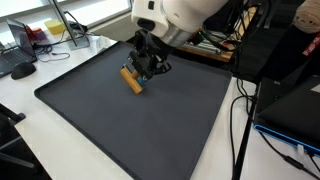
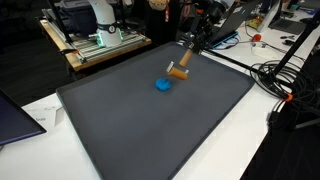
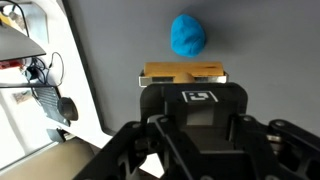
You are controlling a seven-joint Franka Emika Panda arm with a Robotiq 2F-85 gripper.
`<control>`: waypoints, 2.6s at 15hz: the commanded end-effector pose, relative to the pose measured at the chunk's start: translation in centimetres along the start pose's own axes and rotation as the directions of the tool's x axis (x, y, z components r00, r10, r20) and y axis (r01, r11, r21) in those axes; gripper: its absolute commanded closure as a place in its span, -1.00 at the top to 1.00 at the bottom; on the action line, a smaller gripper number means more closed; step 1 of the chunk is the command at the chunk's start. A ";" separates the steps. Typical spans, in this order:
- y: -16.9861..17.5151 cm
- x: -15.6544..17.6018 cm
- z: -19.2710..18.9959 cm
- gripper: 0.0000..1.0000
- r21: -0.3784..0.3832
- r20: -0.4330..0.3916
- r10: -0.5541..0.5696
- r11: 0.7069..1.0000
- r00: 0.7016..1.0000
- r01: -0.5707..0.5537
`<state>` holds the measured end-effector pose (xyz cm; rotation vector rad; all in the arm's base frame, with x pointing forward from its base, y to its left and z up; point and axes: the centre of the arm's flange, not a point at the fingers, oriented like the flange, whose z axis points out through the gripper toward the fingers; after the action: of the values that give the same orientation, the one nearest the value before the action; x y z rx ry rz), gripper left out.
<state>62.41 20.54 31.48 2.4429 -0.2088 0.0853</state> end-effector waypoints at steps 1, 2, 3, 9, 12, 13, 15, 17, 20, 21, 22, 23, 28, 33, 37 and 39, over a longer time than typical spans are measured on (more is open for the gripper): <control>-2.4 0.6 -0.7 -0.56 -0.107 -0.036 -0.026 0.994 0.999 0.022; -3.1 0.5 -0.5 -0.56 -0.127 -0.037 -0.038 0.991 0.999 0.033; -3.7 0.5 -0.4 -0.56 -0.151 -0.046 -0.044 0.988 0.998 0.037; -6.7 0.3 1.0 -0.56 -0.242 -0.049 -0.070 0.969 0.996 0.056; -7.8 0.2 1.6 -0.56 -0.240 -0.025 -0.075 0.968 0.997 0.067; -7.9 0.3 1.7 -0.56 -0.237 -0.021 -0.075 0.969 0.997 0.068; -7.8 0.4 1.7 -0.56 -0.219 -0.008 -0.073 0.973 0.997 0.069; -7.0 0.7 1.0 -0.56 -0.189 -0.005 -0.061 0.980 0.998 0.059; -5.0 1.3 -0.5 -0.56 -0.121 0.015 -0.042 0.992 0.999 0.044; -4.3 1.5 -0.9 -0.56 -0.097 0.024 -0.040 0.994 0.999 0.042; -3.5 1.8 -1.3 -0.56 -0.063 0.039 -0.037 0.997 0.999 0.039; -2.7 2.0 -1.7 -0.56 -0.033 0.053 -0.037 0.999 0.998 0.038; 2.8 3.1 -3.1 -0.56 0.132 0.116 -0.031 0.991 0.993 0.015; 9.4 5.3 -3.2 -0.56 0.300 0.138 -0.042 0.954 0.990 -0.001; 14.6 6.5 -2.0 -0.56 0.415 0.163 -0.084 0.910 0.983 0.009; 16.8 7.0 -1.3 -0.56 0.477 0.166 -0.111 0.879 0.980 0.019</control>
<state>67.74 10.85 42.10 2.8414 -0.2490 -0.1200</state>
